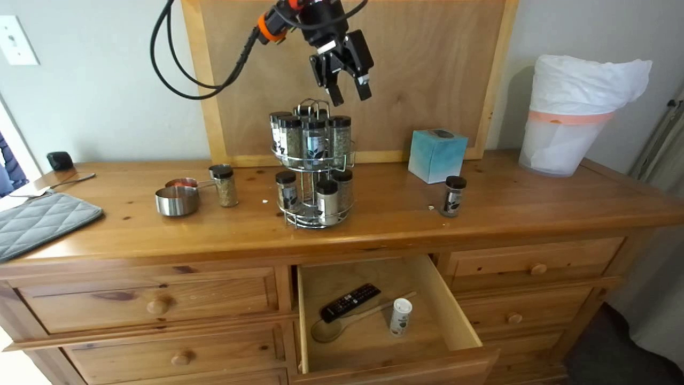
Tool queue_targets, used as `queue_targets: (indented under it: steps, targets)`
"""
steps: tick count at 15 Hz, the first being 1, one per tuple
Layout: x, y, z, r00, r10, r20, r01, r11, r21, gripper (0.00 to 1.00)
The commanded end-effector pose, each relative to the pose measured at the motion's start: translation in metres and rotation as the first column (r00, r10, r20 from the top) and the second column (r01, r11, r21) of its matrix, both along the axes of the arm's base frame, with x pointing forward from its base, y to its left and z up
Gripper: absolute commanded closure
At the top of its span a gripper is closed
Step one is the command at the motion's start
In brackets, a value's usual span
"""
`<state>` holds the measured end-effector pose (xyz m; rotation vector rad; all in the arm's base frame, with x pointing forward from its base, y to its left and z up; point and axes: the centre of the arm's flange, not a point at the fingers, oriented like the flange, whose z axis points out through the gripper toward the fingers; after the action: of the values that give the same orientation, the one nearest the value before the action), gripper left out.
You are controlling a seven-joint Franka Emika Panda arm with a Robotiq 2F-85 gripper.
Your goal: Move one spice bottle from the spice rack onto the table
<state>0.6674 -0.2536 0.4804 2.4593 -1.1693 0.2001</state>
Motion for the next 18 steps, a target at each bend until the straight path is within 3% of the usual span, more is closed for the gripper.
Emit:
queue_targets:
  steps: [1, 8, 18]
  targets:
    - [-0.001, 0.012, 0.003, 0.993, 0.006, 0.114, -0.010, 0.999, 0.032, 0.00]
    - [0.035, 0.032, -0.005, 0.983, 0.016, 0.181, -0.036, 0.994, 0.105, 0.00]
    - [0.062, 0.033, -0.046, 0.987, 0.006, 0.158, -0.030, 0.989, 0.145, 0.00]
